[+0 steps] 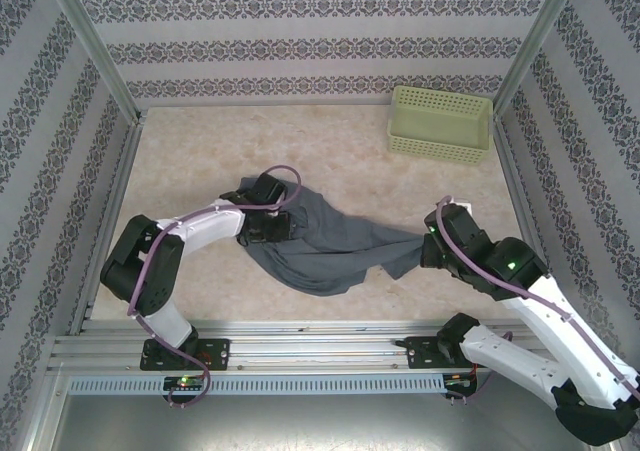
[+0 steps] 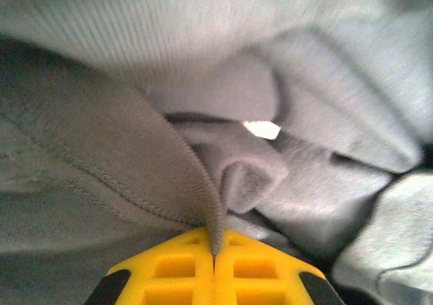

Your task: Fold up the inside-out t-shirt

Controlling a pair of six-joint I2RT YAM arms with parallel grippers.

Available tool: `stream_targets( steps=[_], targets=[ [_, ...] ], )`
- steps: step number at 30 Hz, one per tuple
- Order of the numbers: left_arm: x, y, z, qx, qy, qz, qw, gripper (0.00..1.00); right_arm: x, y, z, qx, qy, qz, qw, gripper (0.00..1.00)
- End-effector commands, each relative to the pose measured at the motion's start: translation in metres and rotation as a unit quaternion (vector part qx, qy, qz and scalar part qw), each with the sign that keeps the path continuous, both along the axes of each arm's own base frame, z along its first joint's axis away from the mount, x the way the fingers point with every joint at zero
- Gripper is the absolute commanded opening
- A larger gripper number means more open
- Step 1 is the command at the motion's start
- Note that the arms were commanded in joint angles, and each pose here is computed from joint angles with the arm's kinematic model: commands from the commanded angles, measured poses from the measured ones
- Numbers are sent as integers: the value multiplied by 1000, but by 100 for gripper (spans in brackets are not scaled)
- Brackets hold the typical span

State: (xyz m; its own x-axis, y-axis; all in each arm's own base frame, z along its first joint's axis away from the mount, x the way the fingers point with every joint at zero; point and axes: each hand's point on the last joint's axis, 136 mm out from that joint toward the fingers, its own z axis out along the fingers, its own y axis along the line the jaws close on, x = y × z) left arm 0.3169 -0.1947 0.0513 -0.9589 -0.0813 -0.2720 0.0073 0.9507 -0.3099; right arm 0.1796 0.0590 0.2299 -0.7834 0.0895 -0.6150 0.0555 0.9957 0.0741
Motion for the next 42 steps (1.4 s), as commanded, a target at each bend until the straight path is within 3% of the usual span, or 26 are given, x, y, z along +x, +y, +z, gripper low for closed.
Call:
stream_targets(
  steps=[1, 4, 8, 14, 18, 23, 25, 27, 30, 31, 34, 36, 38, 42],
  targets=[
    [30, 19, 64, -12, -80, 32, 996, 0, 2, -13, 52, -20, -70, 18, 997, 0],
    [38, 26, 132, -46, -179, 48, 981, 0, 4, 2, 70, 34, -111, 46, 992, 0],
    [29, 42, 171, -78, -262, 87, 958, 0, 11, 23, 32, 74, -80, 46, 993, 0],
    [-5, 38, 118, -98, -193, 78, 973, 0, 20, 16, -64, 57, 41, -51, 996, 0],
    [-38, 9, 85, -106, -142, 39, 984, 3, 37, 6, -92, 109, 76, -103, 986, 0],
    [-62, -15, 77, -125, -112, -4, 986, 36, 70, -31, -84, 116, 52, -170, 977, 0],
    [-58, 2, 87, -90, -139, 10, 986, 60, 80, -49, -79, 121, 43, -197, 972, 0],
    [-48, 25, 101, -53, -173, 34, 983, 77, 86, -62, -72, 118, 30, -213, 969, 0],
    [-26, 58, 112, -25, -186, 74, 979, 88, 93, -74, -62, 94, 21, -218, 971, 0],
    [-17, 70, 109, -16, -177, 91, 980, 89, 94, -75, -60, 89, 23, -214, 973, 7],
    [12, 93, 102, -10, -150, 123, 981, 89, 96, -60, -56, 109, 33, -182, 977, 47],
    [32, 93, 95, -34, -133, 127, 982, 86, 95, -45, -56, 122, 31, -161, 979, 61],
    [46, 88, 85, -49, -113, 128, 984, 83, 90, -26, -58, 133, 23, -139, 981, 69],
    [73, 78, 66, -54, -104, 117, 986, 78, 76, 14, -63, 160, 12, -91, 983, 74]
  ],
)
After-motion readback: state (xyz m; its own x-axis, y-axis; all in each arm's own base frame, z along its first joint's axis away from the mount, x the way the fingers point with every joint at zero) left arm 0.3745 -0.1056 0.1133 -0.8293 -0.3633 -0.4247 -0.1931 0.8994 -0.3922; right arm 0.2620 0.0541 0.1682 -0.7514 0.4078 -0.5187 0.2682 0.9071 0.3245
